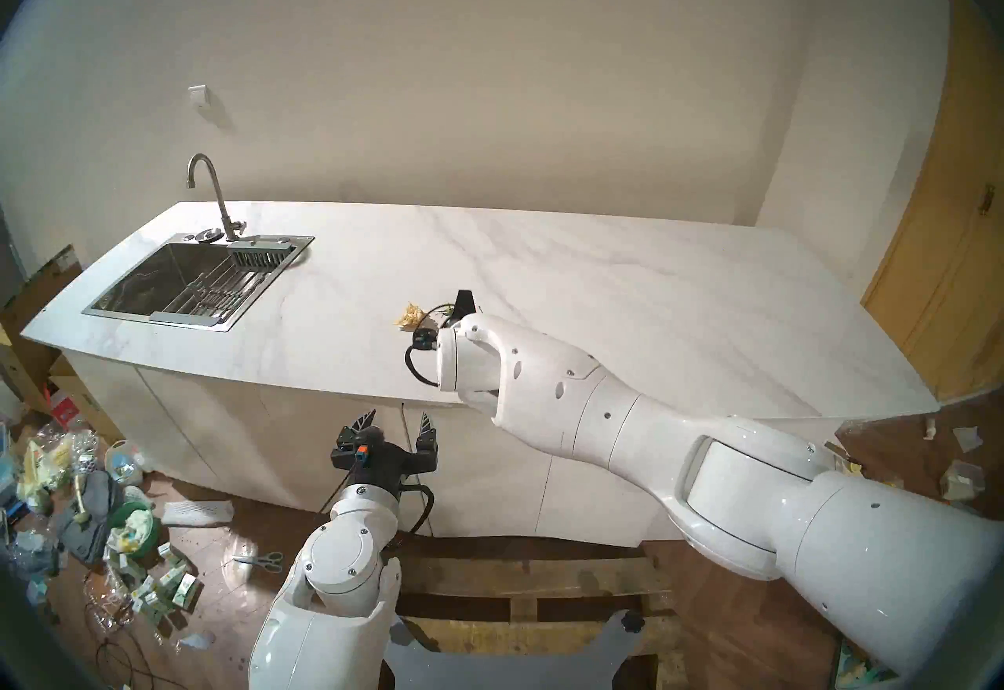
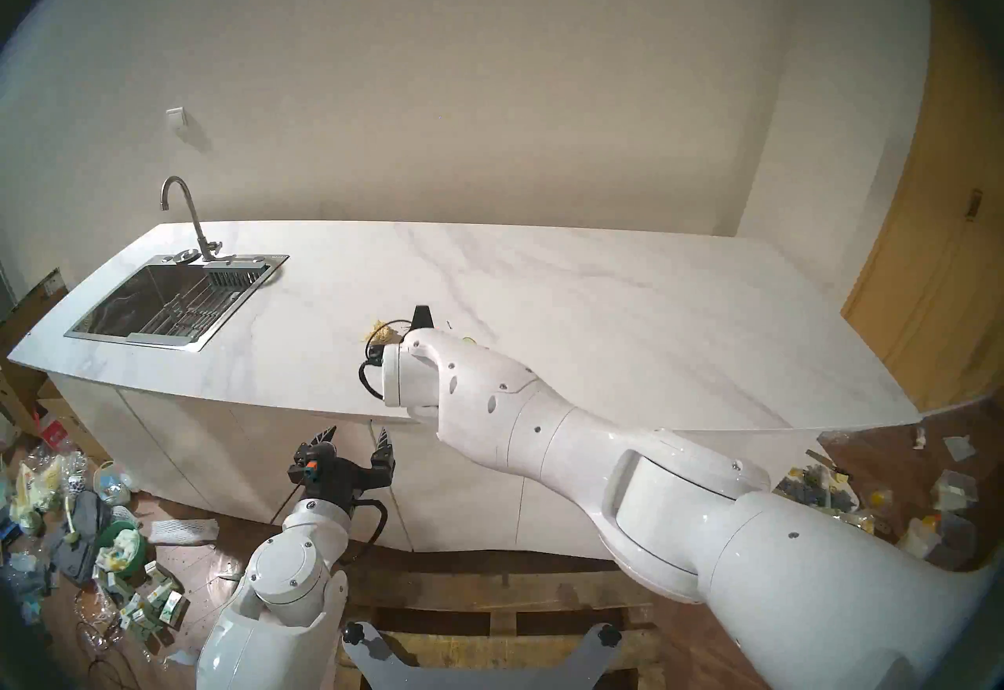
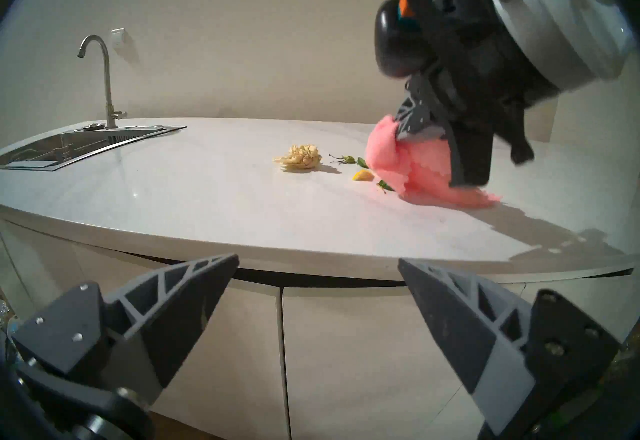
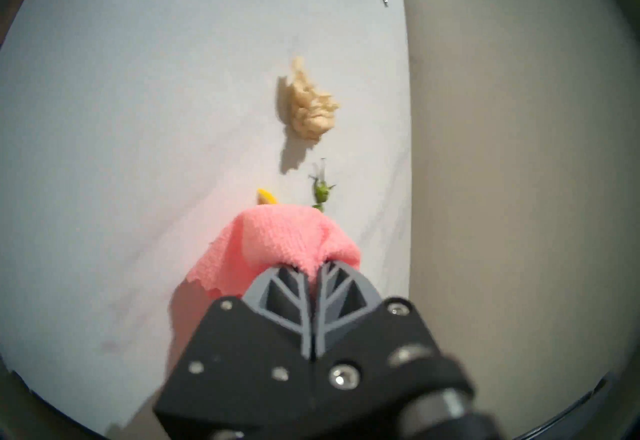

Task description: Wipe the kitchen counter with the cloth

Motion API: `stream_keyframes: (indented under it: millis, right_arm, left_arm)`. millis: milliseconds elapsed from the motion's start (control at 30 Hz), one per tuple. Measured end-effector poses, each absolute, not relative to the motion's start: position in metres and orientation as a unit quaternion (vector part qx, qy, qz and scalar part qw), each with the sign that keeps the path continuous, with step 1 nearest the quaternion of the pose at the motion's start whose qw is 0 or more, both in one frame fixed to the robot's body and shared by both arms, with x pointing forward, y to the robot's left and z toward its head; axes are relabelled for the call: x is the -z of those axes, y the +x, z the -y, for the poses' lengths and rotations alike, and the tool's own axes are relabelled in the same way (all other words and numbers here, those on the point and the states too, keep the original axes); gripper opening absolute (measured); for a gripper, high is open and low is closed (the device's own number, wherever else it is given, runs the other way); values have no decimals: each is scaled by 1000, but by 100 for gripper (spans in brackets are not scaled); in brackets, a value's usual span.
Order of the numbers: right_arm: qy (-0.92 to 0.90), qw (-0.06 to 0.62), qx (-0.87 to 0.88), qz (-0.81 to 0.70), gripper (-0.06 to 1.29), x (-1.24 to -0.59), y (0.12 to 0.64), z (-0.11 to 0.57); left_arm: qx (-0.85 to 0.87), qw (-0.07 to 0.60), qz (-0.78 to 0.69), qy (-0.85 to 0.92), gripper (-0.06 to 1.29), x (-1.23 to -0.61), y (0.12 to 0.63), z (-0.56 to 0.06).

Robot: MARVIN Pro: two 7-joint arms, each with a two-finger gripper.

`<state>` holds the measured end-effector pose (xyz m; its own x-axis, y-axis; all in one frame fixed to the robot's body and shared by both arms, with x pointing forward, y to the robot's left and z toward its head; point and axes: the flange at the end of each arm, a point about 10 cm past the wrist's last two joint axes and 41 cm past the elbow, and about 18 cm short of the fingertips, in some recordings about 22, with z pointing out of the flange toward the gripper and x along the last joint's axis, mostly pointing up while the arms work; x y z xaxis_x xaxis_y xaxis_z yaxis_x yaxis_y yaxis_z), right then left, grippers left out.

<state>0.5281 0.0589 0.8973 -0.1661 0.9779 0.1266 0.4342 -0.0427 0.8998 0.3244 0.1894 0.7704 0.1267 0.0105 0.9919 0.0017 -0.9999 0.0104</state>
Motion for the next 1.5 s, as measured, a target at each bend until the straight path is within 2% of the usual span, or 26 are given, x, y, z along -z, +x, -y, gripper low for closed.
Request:
stream_keyframes:
  millis: [367,533,1133,1500]
  right_arm:
    - [574,344,-488,-561,-2,-972,553,-9]
    - [581,358,-486,-546,-2,-979,554,17]
    - [621,408,-376,-554,-2,-856,562,78]
    - [611,374,-378,-587,-2,-829,549,31]
  left_arm:
    - [-661,3,-4,751,126,-770,324,-189]
    - [-661,3,-4,750,126,-771,324,-189]
    - [-662,4,-4,750,126,-772,324,-189]
    - [-661,4,-4,750,126,-771,324,-189]
